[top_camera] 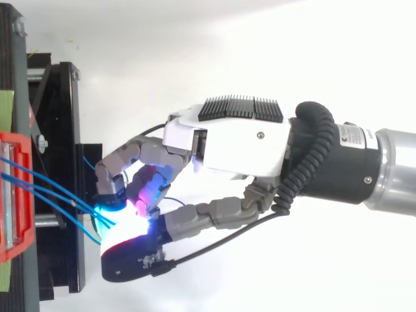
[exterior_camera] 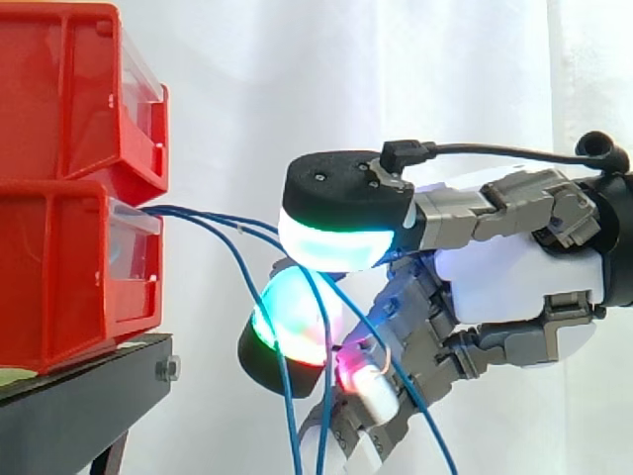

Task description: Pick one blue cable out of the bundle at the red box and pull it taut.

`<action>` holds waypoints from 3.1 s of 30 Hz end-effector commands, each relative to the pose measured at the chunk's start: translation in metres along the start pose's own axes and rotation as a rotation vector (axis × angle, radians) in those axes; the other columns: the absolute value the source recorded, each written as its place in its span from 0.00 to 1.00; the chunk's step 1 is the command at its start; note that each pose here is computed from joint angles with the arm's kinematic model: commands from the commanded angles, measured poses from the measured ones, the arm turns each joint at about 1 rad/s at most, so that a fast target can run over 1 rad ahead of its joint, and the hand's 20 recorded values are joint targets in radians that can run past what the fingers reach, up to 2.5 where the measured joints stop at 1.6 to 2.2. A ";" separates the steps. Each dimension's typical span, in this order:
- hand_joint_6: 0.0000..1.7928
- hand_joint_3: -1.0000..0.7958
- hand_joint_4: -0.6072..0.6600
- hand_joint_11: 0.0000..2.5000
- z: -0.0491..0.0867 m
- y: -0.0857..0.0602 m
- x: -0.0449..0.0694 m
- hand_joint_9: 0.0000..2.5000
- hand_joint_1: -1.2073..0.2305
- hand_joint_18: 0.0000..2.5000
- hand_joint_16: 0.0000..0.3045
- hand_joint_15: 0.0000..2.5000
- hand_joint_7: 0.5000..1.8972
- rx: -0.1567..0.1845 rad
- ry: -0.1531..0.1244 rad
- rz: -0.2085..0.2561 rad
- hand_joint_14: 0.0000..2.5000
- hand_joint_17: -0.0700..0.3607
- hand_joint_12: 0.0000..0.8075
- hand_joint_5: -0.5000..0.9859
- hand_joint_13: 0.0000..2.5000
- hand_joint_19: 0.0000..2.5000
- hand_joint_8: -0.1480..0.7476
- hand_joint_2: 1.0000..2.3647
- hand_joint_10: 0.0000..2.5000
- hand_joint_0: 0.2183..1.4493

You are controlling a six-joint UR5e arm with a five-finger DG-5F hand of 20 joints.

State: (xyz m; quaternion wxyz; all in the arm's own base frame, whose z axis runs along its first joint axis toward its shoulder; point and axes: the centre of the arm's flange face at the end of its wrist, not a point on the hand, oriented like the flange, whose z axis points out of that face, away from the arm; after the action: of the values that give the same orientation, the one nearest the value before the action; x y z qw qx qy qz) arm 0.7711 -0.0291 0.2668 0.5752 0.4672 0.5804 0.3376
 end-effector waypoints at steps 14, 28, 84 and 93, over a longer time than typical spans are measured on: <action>0.51 0.28 0.54 0.42 -0.001 0.005 -0.002 0.46 0.20 0.29 0.14 0.17 0.39 -0.008 0.000 0.002 0.01 0.39 0.46 0.27 0.32 0.16 0.55 0.00 0.00 0.32; 0.46 0.31 0.49 0.32 -0.001 0.005 0.000 0.48 0.50 0.26 0.15 0.18 0.42 -0.007 0.002 0.002 0.01 0.40 0.47 0.30 0.31 0.20 0.54 0.00 0.01 0.29; 0.45 0.37 0.58 0.34 -0.016 0.017 -0.016 0.47 0.44 0.28 0.17 0.17 0.30 0.050 0.016 -0.017 0.01 0.44 0.51 0.27 0.32 0.18 0.60 0.01 0.00 0.29; 0.45 0.37 0.57 0.35 -0.019 0.021 -0.022 0.46 0.40 0.27 0.16 0.18 0.31 0.052 0.010 -0.016 0.01 0.42 0.49 0.26 0.32 0.18 0.59 0.01 0.01 0.29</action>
State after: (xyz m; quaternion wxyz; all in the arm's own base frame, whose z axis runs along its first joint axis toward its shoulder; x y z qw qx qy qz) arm 0.7543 -0.0387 0.2917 0.5607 0.4758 0.5979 0.3190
